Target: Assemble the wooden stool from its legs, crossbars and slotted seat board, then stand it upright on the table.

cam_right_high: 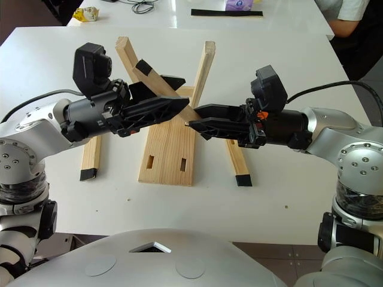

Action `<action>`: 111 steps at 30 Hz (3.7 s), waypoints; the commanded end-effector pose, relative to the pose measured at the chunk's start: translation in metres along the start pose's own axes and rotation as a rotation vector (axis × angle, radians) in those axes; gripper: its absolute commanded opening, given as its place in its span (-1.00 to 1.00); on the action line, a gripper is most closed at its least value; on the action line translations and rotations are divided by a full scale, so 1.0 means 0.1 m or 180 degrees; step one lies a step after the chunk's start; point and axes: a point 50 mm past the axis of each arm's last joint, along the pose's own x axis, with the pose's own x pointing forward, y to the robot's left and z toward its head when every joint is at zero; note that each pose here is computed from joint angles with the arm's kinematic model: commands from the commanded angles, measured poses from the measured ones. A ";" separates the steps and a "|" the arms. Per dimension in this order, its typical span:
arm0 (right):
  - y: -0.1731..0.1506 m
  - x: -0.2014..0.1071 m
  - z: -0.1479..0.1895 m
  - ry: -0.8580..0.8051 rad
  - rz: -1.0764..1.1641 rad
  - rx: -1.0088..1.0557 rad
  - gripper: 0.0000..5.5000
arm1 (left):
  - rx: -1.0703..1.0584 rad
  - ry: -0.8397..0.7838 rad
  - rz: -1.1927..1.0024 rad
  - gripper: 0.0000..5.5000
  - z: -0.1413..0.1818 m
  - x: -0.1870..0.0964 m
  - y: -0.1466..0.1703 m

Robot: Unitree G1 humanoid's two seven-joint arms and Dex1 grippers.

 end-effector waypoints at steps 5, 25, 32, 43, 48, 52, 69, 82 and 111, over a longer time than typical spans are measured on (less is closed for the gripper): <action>-0.04 0.00 -0.01 0.0177 0.0060 -0.0012 -0.52 | 0.0074 0.0154 0.0040 0.20 -0.06 -0.02 -0.01; -0.02 0.02 0.00 0.0162 0.0130 -0.0095 -0.52 | 0.0112 0.0308 -0.0084 0.20 -0.11 -0.07 0.00; -0.04 0.00 0.01 0.0184 0.0098 -0.0134 -0.52 | 0.0031 0.0341 -0.0153 -0.07 -0.12 -0.10 -0.02; -0.03 0.00 -0.01 0.0236 0.0126 -0.0131 -0.52 | 0.0032 0.0326 -0.0163 -0.53 -0.13 -0.08 -0.04; -0.03 -0.01 -0.01 0.0267 0.0114 -0.0130 -0.52 | 0.0053 0.0407 -0.0190 -0.53 -0.15 -0.10 -0.05; -0.04 -0.02 0.00 0.0291 0.0122 -0.0131 -0.52 | 0.0079 0.0465 -0.0166 -0.53 -0.17 -0.12 -0.05; -0.06 -0.03 -0.05 0.0471 0.0106 -0.0142 -0.13 | 0.0124 0.0447 -0.0150 -0.53 -0.20 -0.11 -0.05; -0.18 -0.25 -0.34 0.0517 -0.0613 -0.0079 0.44 | 0.0955 0.1256 0.0172 -0.53 0.03 -0.64 -0.02; 0.03 -0.48 -0.41 0.0011 -0.1481 -0.0235 0.44 | 0.2513 0.2240 0.1323 -0.53 -0.08 -2.25 0.83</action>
